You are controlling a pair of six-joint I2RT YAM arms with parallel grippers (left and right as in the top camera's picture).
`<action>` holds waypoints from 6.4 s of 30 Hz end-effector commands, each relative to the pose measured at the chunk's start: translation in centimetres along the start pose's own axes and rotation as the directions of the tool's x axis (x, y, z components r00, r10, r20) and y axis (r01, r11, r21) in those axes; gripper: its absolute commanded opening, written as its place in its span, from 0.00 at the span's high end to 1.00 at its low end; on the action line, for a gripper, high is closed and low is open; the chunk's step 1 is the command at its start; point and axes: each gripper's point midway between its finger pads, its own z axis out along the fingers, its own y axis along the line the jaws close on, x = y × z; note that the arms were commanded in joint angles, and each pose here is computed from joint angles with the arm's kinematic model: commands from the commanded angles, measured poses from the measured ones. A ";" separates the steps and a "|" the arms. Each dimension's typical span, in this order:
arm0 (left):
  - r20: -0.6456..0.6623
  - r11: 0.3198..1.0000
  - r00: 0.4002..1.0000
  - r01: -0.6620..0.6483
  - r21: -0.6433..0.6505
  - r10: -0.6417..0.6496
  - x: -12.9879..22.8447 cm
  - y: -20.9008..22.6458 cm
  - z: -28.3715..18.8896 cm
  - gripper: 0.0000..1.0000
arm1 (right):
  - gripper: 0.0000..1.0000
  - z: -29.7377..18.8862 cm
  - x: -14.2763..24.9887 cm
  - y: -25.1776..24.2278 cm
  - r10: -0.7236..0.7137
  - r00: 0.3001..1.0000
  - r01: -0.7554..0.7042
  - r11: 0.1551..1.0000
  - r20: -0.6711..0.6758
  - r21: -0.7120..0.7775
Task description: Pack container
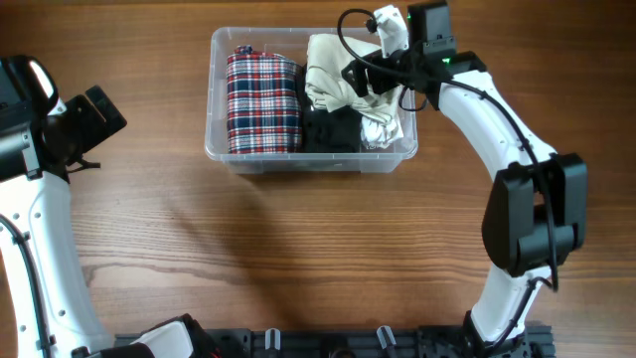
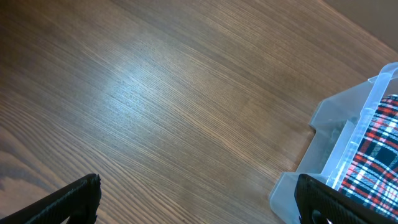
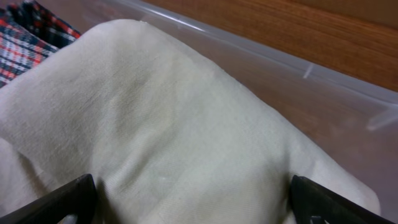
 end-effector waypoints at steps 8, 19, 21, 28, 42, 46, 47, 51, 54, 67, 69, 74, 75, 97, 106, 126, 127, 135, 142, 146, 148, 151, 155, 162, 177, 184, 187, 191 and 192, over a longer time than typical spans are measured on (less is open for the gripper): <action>-0.005 1.000 1.000 0.015 0.003 -0.015 0.0 0.1 0.2 0.00 | 0.00 4.0 6.5 1.5 0.014 0.977 -0.016 1.000 -0.215 -0.008; -0.005 1.000 1.000 0.015 0.003 -0.015 0.0 0.1 0.2 0.00 | 0.00 -2.9 -3.7 4.5 -0.162 0.986 0.161 0.987 -0.047 -0.025; -0.005 1.000 1.000 0.015 0.003 -0.015 0.0 0.1 0.2 0.00 | 0.00 -2.8 -3.7 5.5 -0.181 0.982 0.179 0.983 -0.047 -0.038; -0.005 1.000 1.000 0.015 0.003 -0.015 0.0 0.1 0.2 0.00 | 0.00 -0.5 -1.9 8.0 -0.196 0.975 0.188 0.978 -0.103 -0.088; -0.005 1.000 1.000 0.015 0.003 -0.015 0.0 0.1 0.2 0.00 | 0.00 2.1 2.8 7.8 -0.148 0.953 0.115 0.984 -0.263 -0.138; -0.005 1.000 1.000 0.014 0.004 -0.014 0.0 0.1 0.2 0.00 | 0.00 -3.8 -3.4 8.5 -0.175 0.978 0.165 0.982 -0.111 -0.096; -0.005 1.000 1.000 0.014 0.004 -0.014 0.0 0.1 0.2 0.00 | 0.00 -5.8 -5.1 8.5 -0.177 0.982 0.172 0.982 -0.071 -0.079; -0.005 1.000 1.000 0.014 0.004 -0.014 0.0 0.1 0.2 0.00 | 0.00 -14.4 -9.1 5.9 -0.162 0.985 0.155 0.983 0.057 0.102; -0.005 1.000 1.000 0.014 0.004 -0.014 0.0 0.1 0.2 0.00 | 0.00 -21.1 -9.5 2.8 -0.135 0.985 0.104 0.961 0.105 0.255; -0.005 1.000 1.000 0.014 0.004 -0.014 0.0 0.1 0.2 0.00 | 0.00 -29.2 -5.6 -4.4 -0.014 0.998 -0.018 0.841 0.054 0.540; -0.005 1.000 1.000 0.014 0.004 -0.014 0.0 0.1 0.2 0.00 | 0.00 -29.2 -5.6 -4.4 -0.014 0.998 -0.017 0.842 0.054 0.540; -0.005 1.000 1.000 0.014 0.004 -0.014 0.0 0.1 0.2 0.00 | 0.00 -29.2 -5.6 -4.4 -0.014 0.998 -0.017 0.841 0.054 0.540; -0.005 1.000 1.000 0.014 0.003 -0.014 0.0 0.1 0.2 0.00 | 0.00 -29.2 -5.6 -4.4 -0.014 0.998 -0.017 0.841 0.053 0.540; 0.507 0.823 0.852 -0.379 0.422 0.132 2.8 -13.1 -19.1 0.00 | 0.00 -29.1 -5.6 -4.3 -0.016 0.998 -0.015 0.843 0.053 0.538; 0.661 0.673 0.750 -0.480 0.562 -0.017 8.1 -12.6 -17.0 0.00 | 0.00 -29.1 -5.6 -4.3 -0.016 0.998 -0.015 0.843 0.053 0.538; 0.766 0.758 0.629 -0.432 0.488 -0.135 14.4 -7.2 -7.3 0.00 | 0.00 -29.1 -5.7 -4.3 -0.017 0.998 -0.015 0.843 0.053 0.538; 0.773 0.767 0.618 -0.424 0.482 -0.144 14.3 -6.9 -7.0 0.00 | 0.00 -29.1 -5.6 -4.3 -0.016 0.998 -0.015 0.843 0.053 0.538; 0.749 0.794 0.653 -0.391 0.466 -0.117 15.8 -6.3 -3.5 0.00 | 0.00 -29.1 -5.7 -4.3 -0.016 0.998 -0.015 0.843 0.053 0.538; 0.678 0.817 0.734 -0.359 0.452 -0.052 17.8 -5.8 -0.5 0.00 | 0.00 -29.1 -5.6 -4.3 -0.016 0.998 -0.015 0.843 0.053 0.538; 0.678 0.817 0.733 -0.360 0.452 -0.052 17.8 -5.8 -0.5 0.00 | 0.00 -29.1 -5.6 -4.3 -0.016 0.998 -0.015 0.843 0.053 0.538; 0.678 0.817 0.733 -0.360 0.452 -0.052 17.8 -5.8 -0.5 0.00 | 0.01 -29.1 -5.6 -4.3 -0.016 0.998 -0.015 0.843 0.053 0.538; 0.678 0.816 0.733 -0.360 0.452 -0.052 17.8 -5.8 -0.5 0.00 | 0.00 -29.1 -5.6 -4.3 -0.016 0.998 -0.015 0.843 0.053 0.538; 0.678 0.817 0.733 -0.359 0.451 -0.052 17.8 -5.8 -0.5 0.00 | 0.00 -29.1 -5.6 -4.3 -0.016 0.998 -0.015 0.843 0.053 0.538; 0.678 0.817 0.733 -0.360 0.452 -0.052 17.8 -5.8 -0.5 0.00 | 0.00 -29.1 -5.7 -4.3 -0.017 0.998 -0.015 0.843 0.053 0.538; 0.678 0.817 0.733 -0.360 0.452 -0.052 17.8 -5.8 -0.5 0.00 | 0.00 -42.2 -4.6 3.8 -0.162 0.741 -0.183 0.885 0.652 0.428; 0.678 0.817 0.733 -0.360 0.452 -0.052 17.8 -5.8 -0.5 0.00 | 0.00 -39.3 1.8 4.3 -0.177 0.498 -0.235 0.914 0.849 0.329; 0.678 0.817 0.733 -0.360 0.452 -0.052 17.8 -5.8 -0.5 0.00 | 0.00 -36.3 5.7 3.8 -0.128 0.514 -0.263 0.918 0.848 0.298; 0.678 0.816 0.733 -0.360 0.452 -0.052 17.8 -5.8 -0.5 0.00 | 0.00 -31.8 11.2 3.0 -0.101 0.540 -0.278 0.915 0.835 0.291; 0.678 0.817 0.733 -0.360 0.452 -0.052 17.8 -5.8 -0.5 0.00 | 0.00 -31.2 12.0 2.9 -0.100 0.541 -0.279 0.915 0.835 0.290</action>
